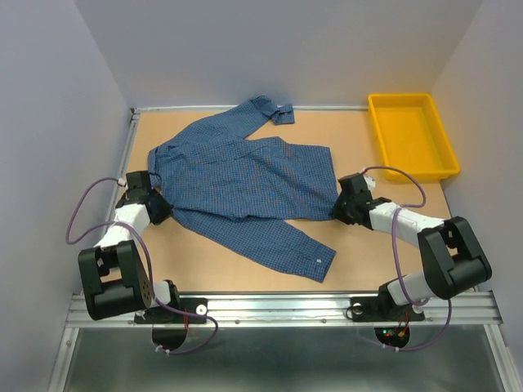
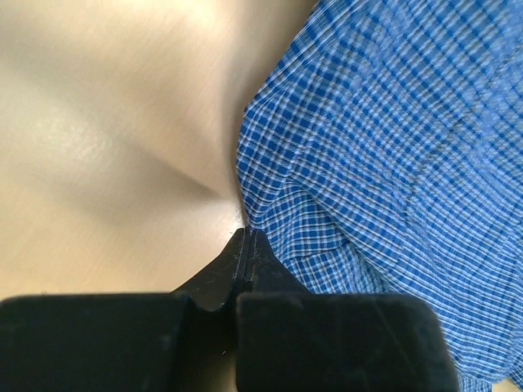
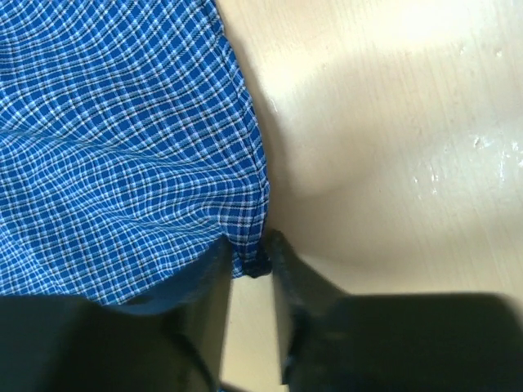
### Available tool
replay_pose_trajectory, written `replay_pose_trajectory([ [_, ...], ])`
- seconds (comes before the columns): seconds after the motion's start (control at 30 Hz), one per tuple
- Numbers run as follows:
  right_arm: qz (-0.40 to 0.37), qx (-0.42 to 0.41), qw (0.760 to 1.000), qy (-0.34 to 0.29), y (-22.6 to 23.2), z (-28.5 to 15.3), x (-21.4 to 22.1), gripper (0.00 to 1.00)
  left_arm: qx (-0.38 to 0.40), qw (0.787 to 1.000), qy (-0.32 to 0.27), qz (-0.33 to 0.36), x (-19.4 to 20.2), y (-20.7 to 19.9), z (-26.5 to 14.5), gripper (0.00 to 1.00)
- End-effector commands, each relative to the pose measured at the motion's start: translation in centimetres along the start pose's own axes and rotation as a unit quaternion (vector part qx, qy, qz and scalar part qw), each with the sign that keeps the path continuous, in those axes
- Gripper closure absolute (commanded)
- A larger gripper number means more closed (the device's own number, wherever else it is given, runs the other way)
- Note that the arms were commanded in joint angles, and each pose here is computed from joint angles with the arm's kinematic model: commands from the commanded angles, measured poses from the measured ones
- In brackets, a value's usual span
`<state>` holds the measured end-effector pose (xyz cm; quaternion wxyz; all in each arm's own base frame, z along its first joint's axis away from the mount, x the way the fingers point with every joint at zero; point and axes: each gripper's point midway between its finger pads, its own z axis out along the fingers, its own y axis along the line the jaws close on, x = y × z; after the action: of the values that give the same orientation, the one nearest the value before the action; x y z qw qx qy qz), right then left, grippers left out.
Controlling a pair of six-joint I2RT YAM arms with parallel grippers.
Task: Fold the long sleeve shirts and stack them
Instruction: Flatten the shirt out
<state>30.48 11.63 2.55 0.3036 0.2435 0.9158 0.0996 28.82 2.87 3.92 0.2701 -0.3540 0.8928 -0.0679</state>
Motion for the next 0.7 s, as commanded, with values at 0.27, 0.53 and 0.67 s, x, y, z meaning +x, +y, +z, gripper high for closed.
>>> replay_pose_trajectory([
  [0.27,-0.016,-0.027,0.998,-0.048,1.0,-3.3,-3.0,0.99,-0.027,0.994,-0.096,0.038,-7.3,-1.5,-8.0,1.00],
  [0.53,-0.023,-0.033,0.998,-0.057,1.6,-4.6,-4.2,0.99,0.035,0.998,-0.052,0.002,-3.4,-2.3,-3.7,0.43],
  [0.67,-0.022,-0.035,0.998,-0.043,1.5,-4.3,-3.5,1.00,0.041,0.998,-0.035,-0.013,-2.5,-2.3,-1.1,0.26],
])
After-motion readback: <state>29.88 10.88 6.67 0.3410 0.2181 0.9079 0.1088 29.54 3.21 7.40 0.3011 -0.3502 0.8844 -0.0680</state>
